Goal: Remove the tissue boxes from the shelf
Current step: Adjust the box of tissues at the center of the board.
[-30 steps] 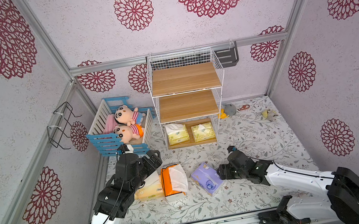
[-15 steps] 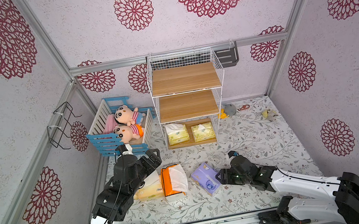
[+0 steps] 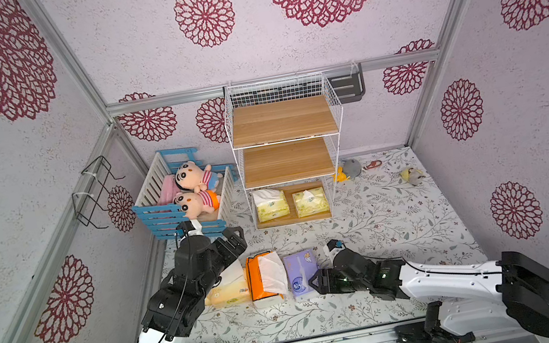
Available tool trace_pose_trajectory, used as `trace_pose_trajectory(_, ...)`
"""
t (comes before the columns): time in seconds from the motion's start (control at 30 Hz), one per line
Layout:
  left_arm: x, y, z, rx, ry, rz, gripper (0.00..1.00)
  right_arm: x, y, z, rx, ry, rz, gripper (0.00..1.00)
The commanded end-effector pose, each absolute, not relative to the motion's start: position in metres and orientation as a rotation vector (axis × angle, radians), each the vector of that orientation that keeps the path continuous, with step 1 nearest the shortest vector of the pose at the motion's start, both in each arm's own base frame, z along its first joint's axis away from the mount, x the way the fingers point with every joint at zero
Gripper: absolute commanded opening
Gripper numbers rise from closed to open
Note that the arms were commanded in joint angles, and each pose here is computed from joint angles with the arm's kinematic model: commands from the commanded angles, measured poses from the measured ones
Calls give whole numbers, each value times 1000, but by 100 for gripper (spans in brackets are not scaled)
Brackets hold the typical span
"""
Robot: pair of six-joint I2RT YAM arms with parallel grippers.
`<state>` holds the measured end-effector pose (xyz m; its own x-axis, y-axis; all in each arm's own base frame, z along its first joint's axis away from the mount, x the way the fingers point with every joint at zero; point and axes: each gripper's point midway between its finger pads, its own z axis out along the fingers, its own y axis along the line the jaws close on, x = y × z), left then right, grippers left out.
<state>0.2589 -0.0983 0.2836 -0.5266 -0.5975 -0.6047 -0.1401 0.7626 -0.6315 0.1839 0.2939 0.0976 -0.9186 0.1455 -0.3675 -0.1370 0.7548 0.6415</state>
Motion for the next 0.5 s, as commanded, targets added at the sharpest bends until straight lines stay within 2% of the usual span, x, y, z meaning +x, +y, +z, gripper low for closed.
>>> trace_pose_trajectory(0.0, 259, -99, 300, -520, 2035, -667, 97, 201, 293, 131, 49, 2458, 951, 69)
trace_pose_trajectory(0.13, 260, -97, 300, -506, 2040, -636, 97, 219, 263, 143, 73, 2436, 806, 72)
trace_pose_trajectory(0.27, 265, -93, 302, -502, 2013, -603, 97, 245, 244, 140, 60, 2438, 777, 73)
trace_pose_trajectory(0.37, 272, -92, 308, -483, 1990, -571, 97, 258, 253, 145, -56, 2427, 747, 93)
trace_pose_trajectory(0.47, 282, -84, 303, -514, 2025, -468, 97, 273, 257, 152, -98, 2401, 681, 99)
